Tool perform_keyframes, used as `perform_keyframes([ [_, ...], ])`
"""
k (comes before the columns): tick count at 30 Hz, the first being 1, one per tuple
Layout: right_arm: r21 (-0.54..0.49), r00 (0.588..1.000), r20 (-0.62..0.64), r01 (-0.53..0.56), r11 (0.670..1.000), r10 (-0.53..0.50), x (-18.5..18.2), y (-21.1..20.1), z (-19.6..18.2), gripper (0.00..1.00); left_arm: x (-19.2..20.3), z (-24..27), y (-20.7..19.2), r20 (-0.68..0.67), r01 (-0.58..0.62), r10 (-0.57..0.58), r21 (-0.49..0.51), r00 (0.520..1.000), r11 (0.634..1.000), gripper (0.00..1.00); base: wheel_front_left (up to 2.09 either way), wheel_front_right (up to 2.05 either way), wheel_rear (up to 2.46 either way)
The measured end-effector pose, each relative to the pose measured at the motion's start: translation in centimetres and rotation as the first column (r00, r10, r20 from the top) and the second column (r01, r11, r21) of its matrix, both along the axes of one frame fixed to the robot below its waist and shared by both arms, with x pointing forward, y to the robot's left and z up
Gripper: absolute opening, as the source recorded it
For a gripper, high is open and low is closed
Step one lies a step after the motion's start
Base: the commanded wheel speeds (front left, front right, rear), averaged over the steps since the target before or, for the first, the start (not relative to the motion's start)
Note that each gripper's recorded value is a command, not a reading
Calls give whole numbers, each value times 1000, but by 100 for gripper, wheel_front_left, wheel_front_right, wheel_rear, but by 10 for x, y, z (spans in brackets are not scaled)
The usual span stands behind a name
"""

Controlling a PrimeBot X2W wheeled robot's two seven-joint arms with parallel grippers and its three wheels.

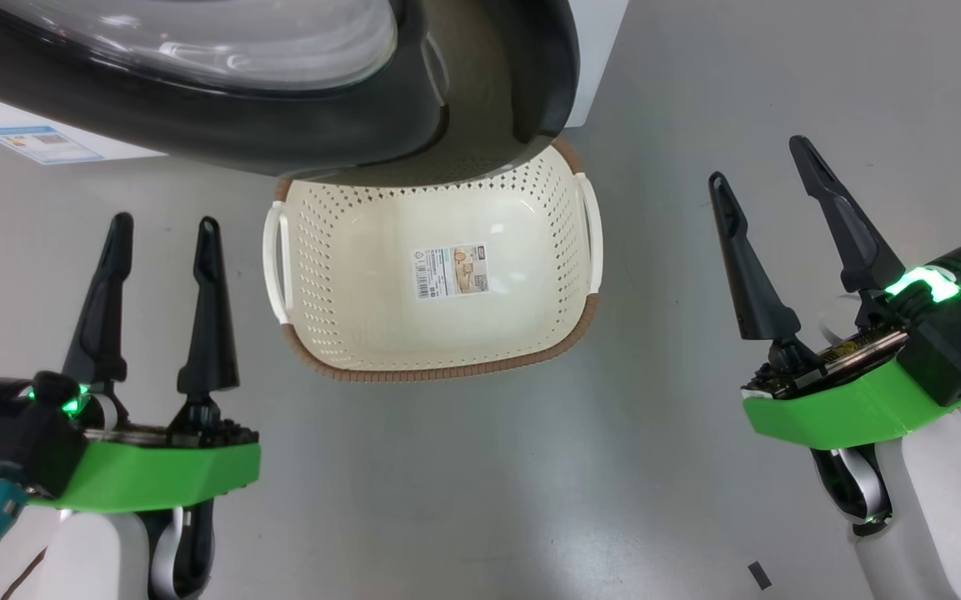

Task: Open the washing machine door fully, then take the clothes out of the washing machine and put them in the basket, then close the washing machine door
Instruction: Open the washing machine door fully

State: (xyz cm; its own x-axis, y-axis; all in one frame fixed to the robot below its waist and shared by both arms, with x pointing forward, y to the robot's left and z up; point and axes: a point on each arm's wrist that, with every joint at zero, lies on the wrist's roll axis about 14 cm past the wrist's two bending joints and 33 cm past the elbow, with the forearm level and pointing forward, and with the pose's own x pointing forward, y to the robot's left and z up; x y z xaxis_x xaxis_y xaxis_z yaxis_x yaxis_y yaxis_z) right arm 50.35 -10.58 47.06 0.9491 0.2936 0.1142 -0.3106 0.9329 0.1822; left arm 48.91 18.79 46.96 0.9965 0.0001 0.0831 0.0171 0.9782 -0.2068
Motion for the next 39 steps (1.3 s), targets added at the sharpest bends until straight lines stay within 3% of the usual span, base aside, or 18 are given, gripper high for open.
perform_keyframes([
  [7, -1, 1000, -8, 1, 1000, -1, 0, 0, -3, 98, 0, 0, 0, -1, 0, 0, 0, 1000, 1000, 100, 0, 0, 0],
  [8, -1, 1000, -7, 3, 1000, -3, 0, -1, -3, 62, 0, 0, 0, -1, 0, 0, 1, 1000, 1000, 100, 0, 0, 0],
  [9, -1, 1000, -7, 4, 1000, -4, 1, -1, -3, 38, 0, 0, 0, -1, 0, 0, 1, 1000, 1000, 100, 0, 0, 0],
  [11, 3, 1000, -6, 6, 1000, -5, 1, -1, -2, 5, -1, 1, 1, 1, -1, 1, 2, 1000, 1000, 100, 0, 0, 0],
  [12, 17, 1000, -8, 9, 1000, -9, 1, -1, -1, 0, -1, 1, 1, 1, -2, 2, 2, 1000, 1000, 100, 0, 0, 0],
  [18, 159, 997, -75, 23, 987, -11, 2, 3, -10, 0, -1, 2, 1, 4, -2, 2, 3, 1000, 1000, 100, 0, 0, 0],
  [23, 346, 992, -118, 7, 938, 36, 21, 14, -8, 0, -2, 2, 1, 3, -1, 1, 4, 1000, 1000, 100, 0, 0, 0],
  [26, 468, 986, -145, -4, 884, 81, 34, 22, -4, 0, -2, 3, 2, 4, -3, 3, 5, 1000, 1000, 100, 0, 0, 0],
  [31, 682, 960, -203, 0, 731, 190, 62, 33, 11, 0, -4, 1, 5, -2, -10, 10, 8, 1000, 1000, 100, 0, 0, 0],
  [36, 828, 905, -205, -43, 559, 373, 83, 55, 37, 0, -5, -2, 8, -11, -17, 17, 11, 1000, 1000, 100, 0, 0, 0],
  [39, 897, 849, -192, -51, 438, 492, 90, 69, 49, 0, -6, -3, 10, -17, -29, 29, 8, 999, 1000, 100, 0, 0, 0],
])
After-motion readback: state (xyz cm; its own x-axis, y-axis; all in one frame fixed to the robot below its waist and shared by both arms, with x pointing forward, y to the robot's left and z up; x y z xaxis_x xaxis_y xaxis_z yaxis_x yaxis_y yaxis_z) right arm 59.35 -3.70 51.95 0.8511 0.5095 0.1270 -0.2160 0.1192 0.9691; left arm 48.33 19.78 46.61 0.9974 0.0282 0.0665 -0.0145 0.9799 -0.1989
